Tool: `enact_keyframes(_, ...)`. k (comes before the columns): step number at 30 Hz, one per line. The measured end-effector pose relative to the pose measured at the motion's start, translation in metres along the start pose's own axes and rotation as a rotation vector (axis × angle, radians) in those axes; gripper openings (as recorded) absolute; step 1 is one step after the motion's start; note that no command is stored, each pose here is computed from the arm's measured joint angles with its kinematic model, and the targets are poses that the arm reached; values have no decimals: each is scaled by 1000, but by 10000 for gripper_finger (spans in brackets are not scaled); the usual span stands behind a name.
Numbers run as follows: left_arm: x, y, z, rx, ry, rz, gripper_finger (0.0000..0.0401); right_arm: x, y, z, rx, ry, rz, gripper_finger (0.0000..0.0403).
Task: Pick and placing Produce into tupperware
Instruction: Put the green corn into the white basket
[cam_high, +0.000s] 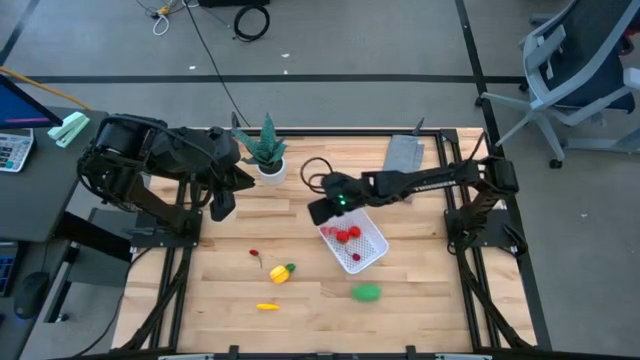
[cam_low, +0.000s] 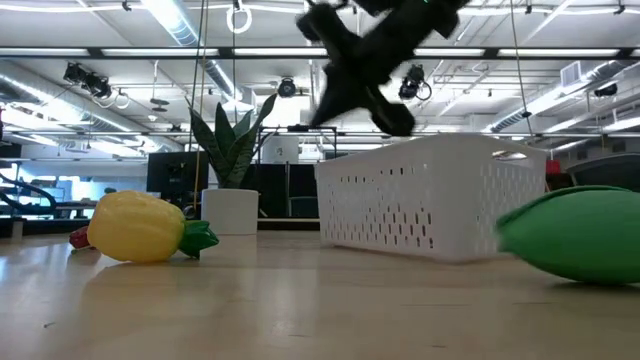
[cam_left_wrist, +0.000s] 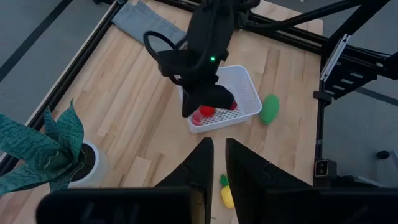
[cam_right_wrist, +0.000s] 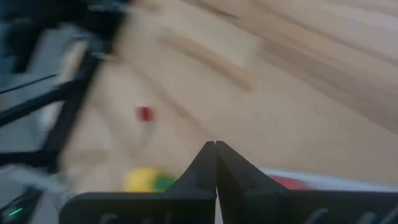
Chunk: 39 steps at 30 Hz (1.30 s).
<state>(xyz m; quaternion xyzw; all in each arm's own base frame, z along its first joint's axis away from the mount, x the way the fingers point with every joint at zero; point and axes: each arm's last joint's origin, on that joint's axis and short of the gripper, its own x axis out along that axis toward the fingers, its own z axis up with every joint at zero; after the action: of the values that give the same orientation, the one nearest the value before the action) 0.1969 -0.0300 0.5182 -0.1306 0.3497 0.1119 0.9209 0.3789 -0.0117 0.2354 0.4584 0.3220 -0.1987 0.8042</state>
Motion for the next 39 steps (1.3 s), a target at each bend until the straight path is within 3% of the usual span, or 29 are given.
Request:
enact_keyframes(5,0,0,0,0,0,0,48,-22,48,5,-119,24,184,4)
enact_keyframes(10,0,0,0,0,0,0,51,-65,86,-26,-229,115,291,7)
enact_keyframes(20,0,0,0,42,0,0,53,-119,102,-126,-533,386,280,10)
enact_keyframes(24,0,0,0,33,0,0,53,-126,105,-148,-672,340,283,10)
enact_keyframes(31,0,0,0,23,0,0,50,-123,104,-142,-552,263,213,21)
enact_keyframes(35,0,0,0,23,0,0,53,-122,102,-139,-529,294,205,57)
enact_keyframes(39,0,0,0,22,0,0,49,-120,93,-136,-469,344,116,110)
